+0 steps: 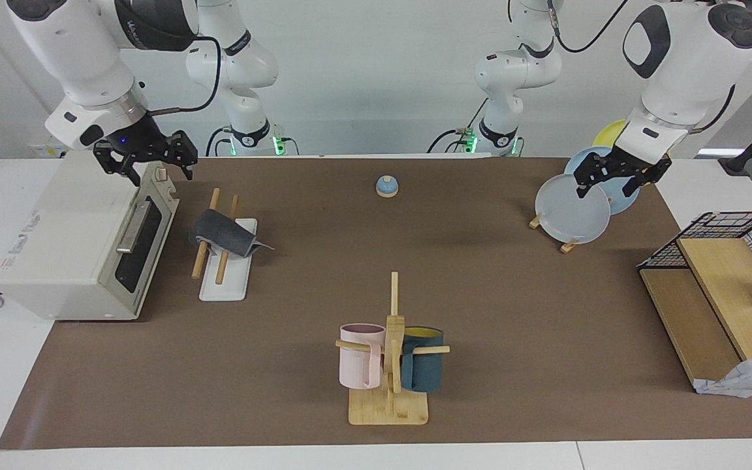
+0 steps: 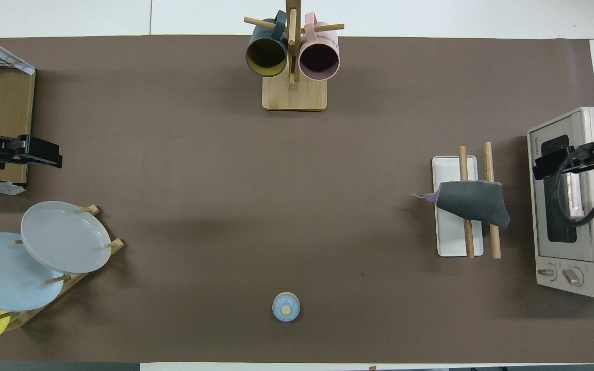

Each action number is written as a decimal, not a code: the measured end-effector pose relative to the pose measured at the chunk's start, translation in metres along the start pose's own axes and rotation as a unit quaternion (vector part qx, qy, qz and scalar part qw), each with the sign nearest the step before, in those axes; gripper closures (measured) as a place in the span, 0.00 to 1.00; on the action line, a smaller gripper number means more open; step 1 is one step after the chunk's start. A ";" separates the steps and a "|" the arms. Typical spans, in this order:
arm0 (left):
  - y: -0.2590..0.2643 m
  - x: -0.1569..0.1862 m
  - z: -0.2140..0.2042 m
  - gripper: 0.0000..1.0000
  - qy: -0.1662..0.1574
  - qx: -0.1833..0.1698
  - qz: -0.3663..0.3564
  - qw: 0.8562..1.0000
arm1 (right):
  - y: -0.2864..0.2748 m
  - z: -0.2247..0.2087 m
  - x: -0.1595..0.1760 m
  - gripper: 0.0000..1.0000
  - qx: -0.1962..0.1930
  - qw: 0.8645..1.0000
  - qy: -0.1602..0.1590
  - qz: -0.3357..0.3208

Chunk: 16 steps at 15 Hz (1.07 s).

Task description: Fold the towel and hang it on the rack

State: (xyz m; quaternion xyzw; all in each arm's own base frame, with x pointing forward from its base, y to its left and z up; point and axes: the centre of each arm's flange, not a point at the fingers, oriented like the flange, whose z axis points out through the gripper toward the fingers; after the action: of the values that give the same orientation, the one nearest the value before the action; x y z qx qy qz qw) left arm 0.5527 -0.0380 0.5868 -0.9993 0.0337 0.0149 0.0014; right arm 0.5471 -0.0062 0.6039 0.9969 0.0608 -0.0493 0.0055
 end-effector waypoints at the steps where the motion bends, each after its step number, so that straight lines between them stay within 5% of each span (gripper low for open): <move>1: -0.001 0.000 0.000 0.00 0.000 0.000 -0.001 1.000 | 0.000 0.002 0.002 0.00 0.001 1.000 -0.006 0.002; 16: -0.004 0.000 0.000 0.00 0.000 0.000 -0.004 1.000 | 0.009 -0.004 0.011 0.00 -0.001 1.000 -0.006 0.018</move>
State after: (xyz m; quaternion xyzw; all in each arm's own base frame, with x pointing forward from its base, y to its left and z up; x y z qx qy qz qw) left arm 0.5530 -0.0338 0.5868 -0.9994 0.0299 0.0149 0.0013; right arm 0.5591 -0.0133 0.6072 0.9975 0.0429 -0.0551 0.0079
